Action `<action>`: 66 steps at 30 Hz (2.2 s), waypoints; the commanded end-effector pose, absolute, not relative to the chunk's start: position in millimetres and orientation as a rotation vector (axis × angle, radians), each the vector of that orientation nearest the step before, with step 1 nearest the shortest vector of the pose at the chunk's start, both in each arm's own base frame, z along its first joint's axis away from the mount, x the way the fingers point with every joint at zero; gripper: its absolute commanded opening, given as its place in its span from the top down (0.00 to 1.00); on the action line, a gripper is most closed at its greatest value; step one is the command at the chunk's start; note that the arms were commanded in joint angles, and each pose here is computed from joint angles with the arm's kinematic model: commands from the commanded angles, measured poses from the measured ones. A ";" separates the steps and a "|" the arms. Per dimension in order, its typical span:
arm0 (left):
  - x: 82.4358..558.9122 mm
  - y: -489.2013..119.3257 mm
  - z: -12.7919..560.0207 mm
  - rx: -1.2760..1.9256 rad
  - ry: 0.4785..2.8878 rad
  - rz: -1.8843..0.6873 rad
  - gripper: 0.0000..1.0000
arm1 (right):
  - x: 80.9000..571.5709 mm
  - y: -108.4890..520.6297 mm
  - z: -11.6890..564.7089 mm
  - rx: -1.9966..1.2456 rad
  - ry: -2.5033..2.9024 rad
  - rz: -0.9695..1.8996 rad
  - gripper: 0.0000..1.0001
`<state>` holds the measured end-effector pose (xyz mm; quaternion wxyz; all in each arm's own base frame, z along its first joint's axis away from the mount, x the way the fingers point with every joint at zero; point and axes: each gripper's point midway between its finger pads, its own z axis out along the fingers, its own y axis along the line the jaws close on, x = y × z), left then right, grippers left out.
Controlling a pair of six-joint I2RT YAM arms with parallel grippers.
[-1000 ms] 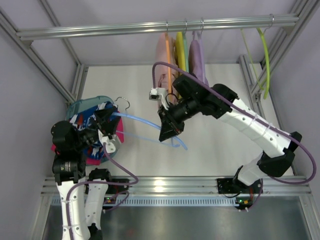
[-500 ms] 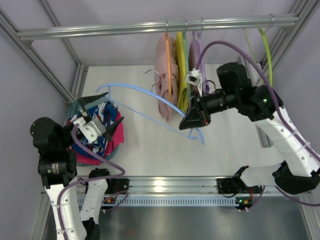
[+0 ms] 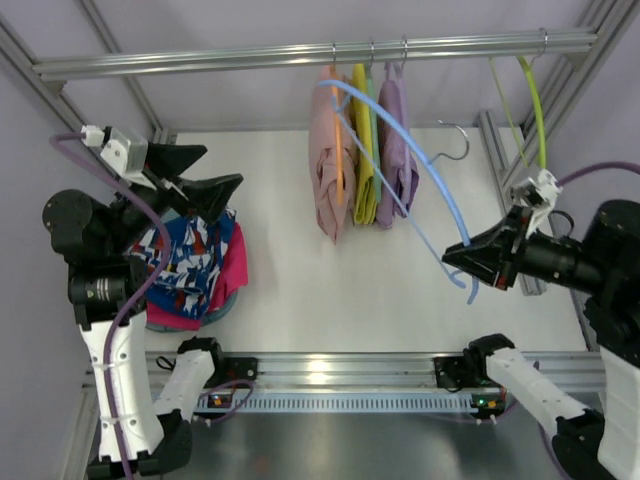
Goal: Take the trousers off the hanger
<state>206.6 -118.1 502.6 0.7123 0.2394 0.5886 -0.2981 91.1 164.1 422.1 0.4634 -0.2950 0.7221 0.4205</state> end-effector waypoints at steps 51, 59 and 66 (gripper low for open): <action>236.4 -70.2 367.2 0.268 1.854 -0.487 0.02 | 330.8 27.7 431.1 -0.150 2.018 0.453 1.00; 236.7 -68.4 364.8 0.264 1.859 -0.475 0.02 | 360.1 0.4 421.3 -0.073 2.057 0.467 1.00; 238.7 -67.5 360.2 0.258 1.873 -0.474 0.02 | 367.3 -26.4 392.3 0.034 2.133 0.472 1.00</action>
